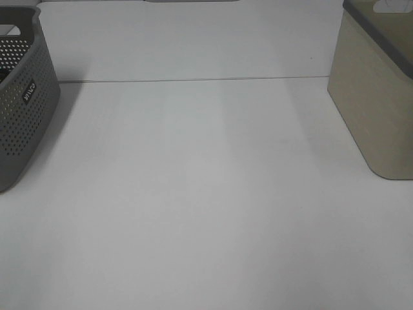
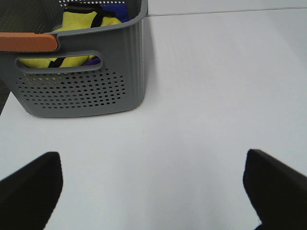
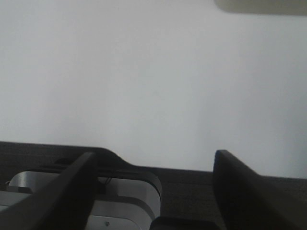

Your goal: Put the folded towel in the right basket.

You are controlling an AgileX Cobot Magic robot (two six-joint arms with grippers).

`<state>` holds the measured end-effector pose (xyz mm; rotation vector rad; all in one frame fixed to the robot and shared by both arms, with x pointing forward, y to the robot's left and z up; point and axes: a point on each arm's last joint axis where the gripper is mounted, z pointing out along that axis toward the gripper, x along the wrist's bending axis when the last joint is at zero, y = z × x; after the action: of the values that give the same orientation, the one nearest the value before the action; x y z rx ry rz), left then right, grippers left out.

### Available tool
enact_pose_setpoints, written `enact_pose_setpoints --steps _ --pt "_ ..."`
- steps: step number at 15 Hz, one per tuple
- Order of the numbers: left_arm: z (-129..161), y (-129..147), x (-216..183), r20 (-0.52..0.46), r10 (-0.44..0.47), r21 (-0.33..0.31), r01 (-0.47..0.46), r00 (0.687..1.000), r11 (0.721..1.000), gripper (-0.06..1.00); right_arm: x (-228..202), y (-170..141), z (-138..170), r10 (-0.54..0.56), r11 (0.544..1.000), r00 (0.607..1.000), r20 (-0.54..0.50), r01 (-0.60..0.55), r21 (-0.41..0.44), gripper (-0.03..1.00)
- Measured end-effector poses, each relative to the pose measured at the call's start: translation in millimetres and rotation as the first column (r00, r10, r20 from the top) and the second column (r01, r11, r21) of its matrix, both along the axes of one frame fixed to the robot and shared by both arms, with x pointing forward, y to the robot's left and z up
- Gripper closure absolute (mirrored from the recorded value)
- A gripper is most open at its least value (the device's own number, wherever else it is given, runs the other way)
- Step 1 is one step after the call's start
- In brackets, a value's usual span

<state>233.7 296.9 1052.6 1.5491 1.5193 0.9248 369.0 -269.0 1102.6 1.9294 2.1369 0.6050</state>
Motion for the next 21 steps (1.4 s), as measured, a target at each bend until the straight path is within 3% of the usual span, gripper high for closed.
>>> enact_pose_setpoints --steps 2,3,7,10,12,21 --pt "0.0 0.0 0.0 0.000 0.000 0.000 0.000 1.000 1.000 -0.03 -37.0 -5.9 -23.9 0.007 1.000 1.000 0.018 -0.007 -0.002 0.32" --pt "0.0 0.0 0.0 0.000 0.000 0.000 0.000 1.000 1.000 -0.03 -66.1 -10.5 -40.2 0.047 0.999 0.995 0.091 -0.046 -0.015 0.32" --pt "0.0 0.0 0.0 0.000 0.000 0.000 0.000 1.000 1.000 -0.03 -94.9 -16.2 -51.7 0.087 0.996 0.931 0.355 -0.079 -0.038 0.32" --pt "0.0 0.0 0.0 0.000 0.000 0.000 0.000 1.000 1.000 -0.03 -108.1 -18.5 -49.3 0.089 0.996 0.886 0.456 -0.080 -0.039 0.32" --pt "0.0 0.0 0.0 0.000 0.000 0.000 0.000 1.000 1.000 -0.03 -113.7 -19.4 -48.5 0.086 0.996 0.868 0.489 -0.078 -0.037 0.32" --pt "0.0 0.0 0.0 0.000 0.000 0.000 0.000 1.000 1.000 -0.03 -113.9 -19.4 -48.4 0.086 0.996 0.868 0.490 -0.078 -0.037 0.32"
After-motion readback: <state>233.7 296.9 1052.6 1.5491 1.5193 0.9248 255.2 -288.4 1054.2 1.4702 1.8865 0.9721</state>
